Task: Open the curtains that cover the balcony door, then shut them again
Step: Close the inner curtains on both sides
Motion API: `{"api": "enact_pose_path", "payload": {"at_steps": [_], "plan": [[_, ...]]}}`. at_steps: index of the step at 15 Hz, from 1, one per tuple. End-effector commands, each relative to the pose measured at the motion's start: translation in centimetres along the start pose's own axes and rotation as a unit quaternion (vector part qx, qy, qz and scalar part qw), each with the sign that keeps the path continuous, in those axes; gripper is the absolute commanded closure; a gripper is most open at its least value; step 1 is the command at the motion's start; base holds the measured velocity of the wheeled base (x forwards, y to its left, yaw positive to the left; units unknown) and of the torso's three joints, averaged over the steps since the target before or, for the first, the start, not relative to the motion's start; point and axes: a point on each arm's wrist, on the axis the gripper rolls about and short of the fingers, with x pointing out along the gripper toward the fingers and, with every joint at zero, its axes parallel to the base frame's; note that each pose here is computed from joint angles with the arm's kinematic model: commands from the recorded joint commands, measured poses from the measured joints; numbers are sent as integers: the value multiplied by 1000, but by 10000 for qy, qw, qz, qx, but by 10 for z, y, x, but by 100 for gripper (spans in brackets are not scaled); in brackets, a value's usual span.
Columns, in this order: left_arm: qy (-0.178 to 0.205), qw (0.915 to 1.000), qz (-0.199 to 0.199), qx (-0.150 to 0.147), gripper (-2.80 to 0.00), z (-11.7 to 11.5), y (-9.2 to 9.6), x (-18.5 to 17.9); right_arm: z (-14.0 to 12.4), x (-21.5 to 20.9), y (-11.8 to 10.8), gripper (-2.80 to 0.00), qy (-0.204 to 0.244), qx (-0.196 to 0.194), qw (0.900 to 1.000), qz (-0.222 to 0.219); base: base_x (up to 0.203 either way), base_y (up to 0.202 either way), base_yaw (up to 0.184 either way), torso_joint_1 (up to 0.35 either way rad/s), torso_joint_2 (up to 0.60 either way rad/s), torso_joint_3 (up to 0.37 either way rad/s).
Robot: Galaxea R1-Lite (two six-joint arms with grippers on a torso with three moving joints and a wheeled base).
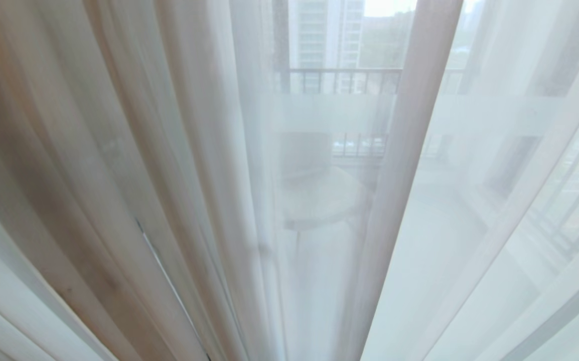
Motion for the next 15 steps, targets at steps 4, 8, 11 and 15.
{"api": "enact_pose_path", "payload": {"at_steps": [4, 8, 11, 15], "plan": [[-220, 9988, 423, 83, -280, -2, 14, -30, 0, 0, 0, 0, 5, -4, 10000, 2, 0, 0, 0, 0, 0, 0], [-208, 9986, 474, 105, -280, -3, 17, -37, 0, 0, 0, 0, 5, -4, 10000, 2, 0, 0, 0, 0, 0, 0], [-204, 9986, 482, 107, -280, -3, 17, -37, 0, 0, 0, 0, -3, -4, 10000, 2, 0, 0, 0, 0, 0, 0], [-212, 9986, 482, 105, 0, -4, 17, -38, 0, 0, 0, 0, 2, -4, 10000, 2, 0, 0, 0, 0, 0, 0]]}}
